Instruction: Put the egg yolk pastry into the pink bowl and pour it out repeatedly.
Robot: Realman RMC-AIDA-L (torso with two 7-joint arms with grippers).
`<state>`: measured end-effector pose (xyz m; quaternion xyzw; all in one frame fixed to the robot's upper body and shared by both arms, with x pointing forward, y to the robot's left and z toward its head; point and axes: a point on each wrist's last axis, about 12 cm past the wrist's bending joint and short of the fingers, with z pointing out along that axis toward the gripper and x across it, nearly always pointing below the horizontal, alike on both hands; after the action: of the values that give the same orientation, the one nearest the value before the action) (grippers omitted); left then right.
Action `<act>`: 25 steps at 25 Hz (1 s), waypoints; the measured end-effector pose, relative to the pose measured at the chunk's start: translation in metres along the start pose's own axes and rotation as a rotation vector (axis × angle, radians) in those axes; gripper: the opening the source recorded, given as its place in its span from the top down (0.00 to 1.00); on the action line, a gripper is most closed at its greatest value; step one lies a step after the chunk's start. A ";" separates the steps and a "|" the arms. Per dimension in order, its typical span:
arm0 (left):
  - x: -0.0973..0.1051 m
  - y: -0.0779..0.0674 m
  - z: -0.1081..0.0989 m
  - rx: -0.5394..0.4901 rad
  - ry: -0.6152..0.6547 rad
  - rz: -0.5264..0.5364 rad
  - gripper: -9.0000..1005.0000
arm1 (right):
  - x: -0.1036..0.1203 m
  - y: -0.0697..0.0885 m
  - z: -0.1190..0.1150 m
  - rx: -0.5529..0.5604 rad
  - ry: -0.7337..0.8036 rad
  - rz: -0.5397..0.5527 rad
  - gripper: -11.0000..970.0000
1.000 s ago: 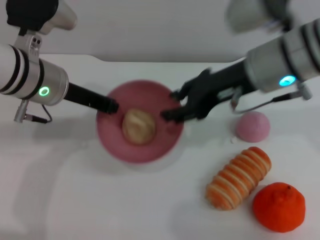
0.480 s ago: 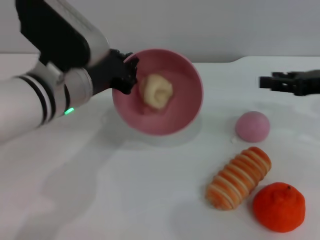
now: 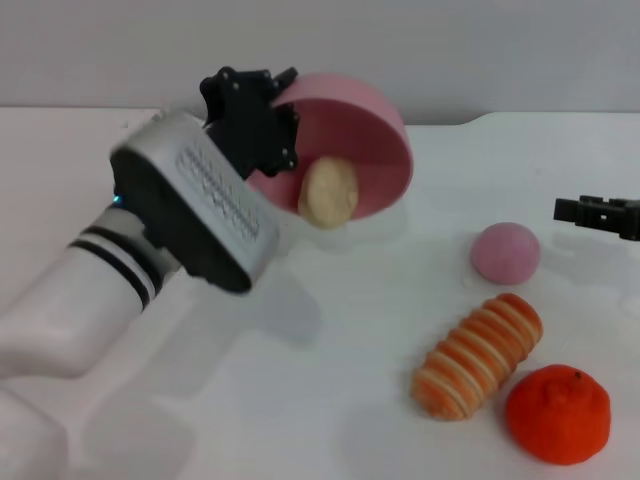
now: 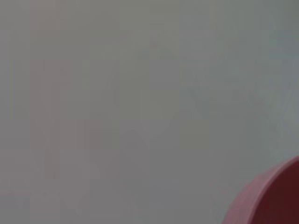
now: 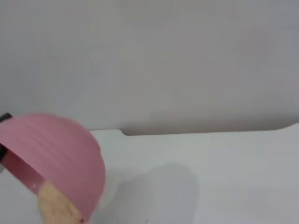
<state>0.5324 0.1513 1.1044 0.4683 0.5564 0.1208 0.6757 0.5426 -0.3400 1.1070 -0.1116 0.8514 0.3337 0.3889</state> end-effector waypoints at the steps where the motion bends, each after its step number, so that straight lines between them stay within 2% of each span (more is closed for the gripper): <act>1: 0.001 -0.003 -0.001 -0.022 -0.031 0.039 0.99 | 0.002 0.000 0.000 0.000 0.001 0.005 0.41; 6: 0.008 -0.025 -0.006 -0.079 -0.126 0.323 0.99 | 0.004 -0.001 0.000 -0.001 0.004 0.015 0.41; 10: 0.008 -0.035 -0.009 -0.132 -0.137 0.467 0.99 | 0.003 -0.002 0.002 0.007 0.002 0.013 0.40; 16: 0.010 -0.039 -0.010 -0.175 -0.139 0.529 0.99 | 0.000 -0.001 0.006 0.008 0.000 0.007 0.39; 19: 0.011 -0.035 -0.009 -0.192 -0.117 0.491 0.99 | 0.000 -0.001 0.008 0.006 -0.001 0.007 0.38; 21: 0.007 -0.024 -0.003 -0.247 -0.065 0.333 0.99 | 0.000 0.000 0.012 -0.005 0.001 0.001 0.38; 24: 0.007 -0.024 -0.003 -0.247 -0.065 0.333 0.99 | -0.002 0.004 0.020 -0.029 0.010 -0.024 0.37; 25: 0.004 0.010 0.007 -0.331 0.060 -0.011 0.99 | -0.004 0.007 0.024 -0.040 0.017 -0.037 0.37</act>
<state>0.5434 0.1556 1.1087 0.3437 0.5514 0.2207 0.7274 0.5562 -0.3199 1.1020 -0.1380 0.8457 0.3422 0.3855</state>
